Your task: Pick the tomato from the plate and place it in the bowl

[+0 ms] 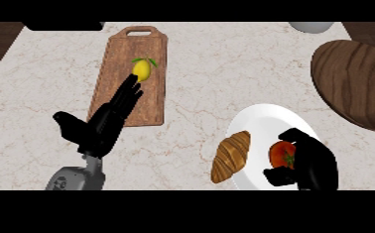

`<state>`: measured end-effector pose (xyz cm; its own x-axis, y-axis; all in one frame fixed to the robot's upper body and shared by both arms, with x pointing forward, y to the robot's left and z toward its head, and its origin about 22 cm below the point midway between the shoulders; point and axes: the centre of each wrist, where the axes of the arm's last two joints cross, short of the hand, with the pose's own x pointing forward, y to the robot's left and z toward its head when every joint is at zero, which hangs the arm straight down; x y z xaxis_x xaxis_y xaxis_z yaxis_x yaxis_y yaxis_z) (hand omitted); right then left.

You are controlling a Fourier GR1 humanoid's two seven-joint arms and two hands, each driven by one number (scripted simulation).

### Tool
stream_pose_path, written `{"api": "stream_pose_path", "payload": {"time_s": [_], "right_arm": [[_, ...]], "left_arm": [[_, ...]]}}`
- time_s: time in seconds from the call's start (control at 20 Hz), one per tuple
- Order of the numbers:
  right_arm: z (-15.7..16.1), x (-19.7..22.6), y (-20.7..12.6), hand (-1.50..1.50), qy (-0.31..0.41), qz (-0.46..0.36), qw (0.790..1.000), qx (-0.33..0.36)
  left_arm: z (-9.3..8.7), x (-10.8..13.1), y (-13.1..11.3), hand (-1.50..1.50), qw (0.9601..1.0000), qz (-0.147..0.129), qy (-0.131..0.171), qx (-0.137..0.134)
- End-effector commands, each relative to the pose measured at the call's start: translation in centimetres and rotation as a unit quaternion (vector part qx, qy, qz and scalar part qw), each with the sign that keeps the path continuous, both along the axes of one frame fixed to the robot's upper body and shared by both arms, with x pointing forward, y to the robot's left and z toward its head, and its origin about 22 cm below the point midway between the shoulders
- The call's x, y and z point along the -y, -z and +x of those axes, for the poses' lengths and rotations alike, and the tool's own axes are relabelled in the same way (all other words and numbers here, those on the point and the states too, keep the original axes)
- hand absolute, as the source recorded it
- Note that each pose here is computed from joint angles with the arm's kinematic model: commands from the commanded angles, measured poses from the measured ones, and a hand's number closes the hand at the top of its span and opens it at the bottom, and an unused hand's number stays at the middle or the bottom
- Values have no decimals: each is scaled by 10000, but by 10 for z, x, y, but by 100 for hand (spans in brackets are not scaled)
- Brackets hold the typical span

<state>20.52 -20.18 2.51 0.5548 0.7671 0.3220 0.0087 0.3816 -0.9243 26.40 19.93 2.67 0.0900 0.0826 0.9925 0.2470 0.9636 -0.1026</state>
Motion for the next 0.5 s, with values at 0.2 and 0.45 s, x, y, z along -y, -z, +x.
{"api": "stream_pose_path", "payload": {"time_s": [0.2, 0.45], "right_arm": [[24, -17, -4, 150, -225, -240, 9994, 97], [4, -20, -4, 150, -207, -565, 9981, 148]], "left_arm": [[-1, 0, 1, 0, 10000, 42, 2, 33], [-7, 11, 1, 0, 10000, 61, 3, -35]]}}
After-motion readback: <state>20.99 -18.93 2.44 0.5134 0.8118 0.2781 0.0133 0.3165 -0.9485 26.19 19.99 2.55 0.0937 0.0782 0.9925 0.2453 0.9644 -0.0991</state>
